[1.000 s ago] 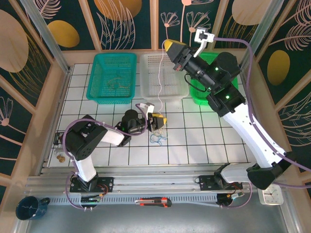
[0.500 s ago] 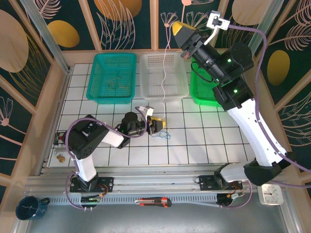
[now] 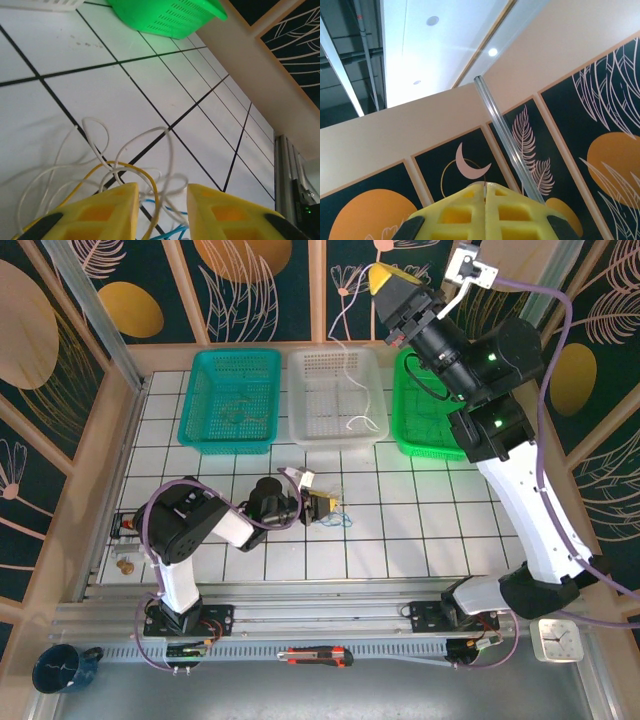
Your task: Untangle the cables
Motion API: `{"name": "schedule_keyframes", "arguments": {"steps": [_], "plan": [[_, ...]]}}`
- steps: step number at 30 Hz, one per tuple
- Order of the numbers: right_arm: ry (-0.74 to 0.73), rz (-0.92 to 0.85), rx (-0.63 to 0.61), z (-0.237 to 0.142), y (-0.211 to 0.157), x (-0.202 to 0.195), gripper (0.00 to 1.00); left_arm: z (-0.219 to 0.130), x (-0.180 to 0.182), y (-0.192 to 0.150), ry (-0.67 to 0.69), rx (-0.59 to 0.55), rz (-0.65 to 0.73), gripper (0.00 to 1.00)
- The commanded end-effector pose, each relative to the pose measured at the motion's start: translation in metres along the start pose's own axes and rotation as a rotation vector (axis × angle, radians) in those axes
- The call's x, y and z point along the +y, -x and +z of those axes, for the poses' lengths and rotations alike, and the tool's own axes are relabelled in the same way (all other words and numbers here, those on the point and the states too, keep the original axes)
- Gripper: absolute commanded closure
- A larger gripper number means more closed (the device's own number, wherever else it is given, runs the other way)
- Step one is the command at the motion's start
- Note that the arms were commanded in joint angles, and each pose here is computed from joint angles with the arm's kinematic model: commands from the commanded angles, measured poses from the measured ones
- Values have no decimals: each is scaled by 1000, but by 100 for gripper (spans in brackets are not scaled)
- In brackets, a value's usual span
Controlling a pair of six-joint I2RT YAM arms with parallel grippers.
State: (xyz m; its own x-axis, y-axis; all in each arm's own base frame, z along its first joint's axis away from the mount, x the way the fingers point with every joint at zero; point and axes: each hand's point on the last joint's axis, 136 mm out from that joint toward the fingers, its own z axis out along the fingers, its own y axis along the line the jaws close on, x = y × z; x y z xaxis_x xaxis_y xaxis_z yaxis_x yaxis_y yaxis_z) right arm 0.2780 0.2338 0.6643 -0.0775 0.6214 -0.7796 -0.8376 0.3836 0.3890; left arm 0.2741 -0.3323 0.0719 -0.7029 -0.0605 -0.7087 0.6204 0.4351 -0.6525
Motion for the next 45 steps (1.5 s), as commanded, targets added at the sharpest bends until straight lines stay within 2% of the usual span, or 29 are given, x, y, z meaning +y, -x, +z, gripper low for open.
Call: {"name": "schedule_keyframes", "arguments": {"steps": [1,5,8,16,22,24,31,37,40,45], "plan": [[17,-62,-53,-6,28,8,100,-1,-4,-5,-29,-5,13,75],[6,-69,-43,-4,27,4,100,-3,-5,-4,-30,-11,11,80],[-13,-64,-24,-2,19,-5,100,-4,-8,0,-35,-21,8,76],[-84,-53,29,11,-11,-50,100,-11,-21,17,-47,-60,7,44],[-139,-48,81,25,-36,-98,100,-21,-27,32,-19,-109,21,17],[-149,-42,92,27,-41,-109,100,-26,-34,40,-18,-130,38,3],[-183,-35,114,26,-49,-135,100,-42,-34,62,73,-197,47,1],[-199,-37,120,20,-51,-141,100,-86,-25,99,226,-429,10,1],[-205,-36,120,19,-51,-144,100,-112,-16,120,345,-543,-23,1],[-212,-35,129,22,-56,-155,100,-143,-20,142,454,-630,35,1]]}}
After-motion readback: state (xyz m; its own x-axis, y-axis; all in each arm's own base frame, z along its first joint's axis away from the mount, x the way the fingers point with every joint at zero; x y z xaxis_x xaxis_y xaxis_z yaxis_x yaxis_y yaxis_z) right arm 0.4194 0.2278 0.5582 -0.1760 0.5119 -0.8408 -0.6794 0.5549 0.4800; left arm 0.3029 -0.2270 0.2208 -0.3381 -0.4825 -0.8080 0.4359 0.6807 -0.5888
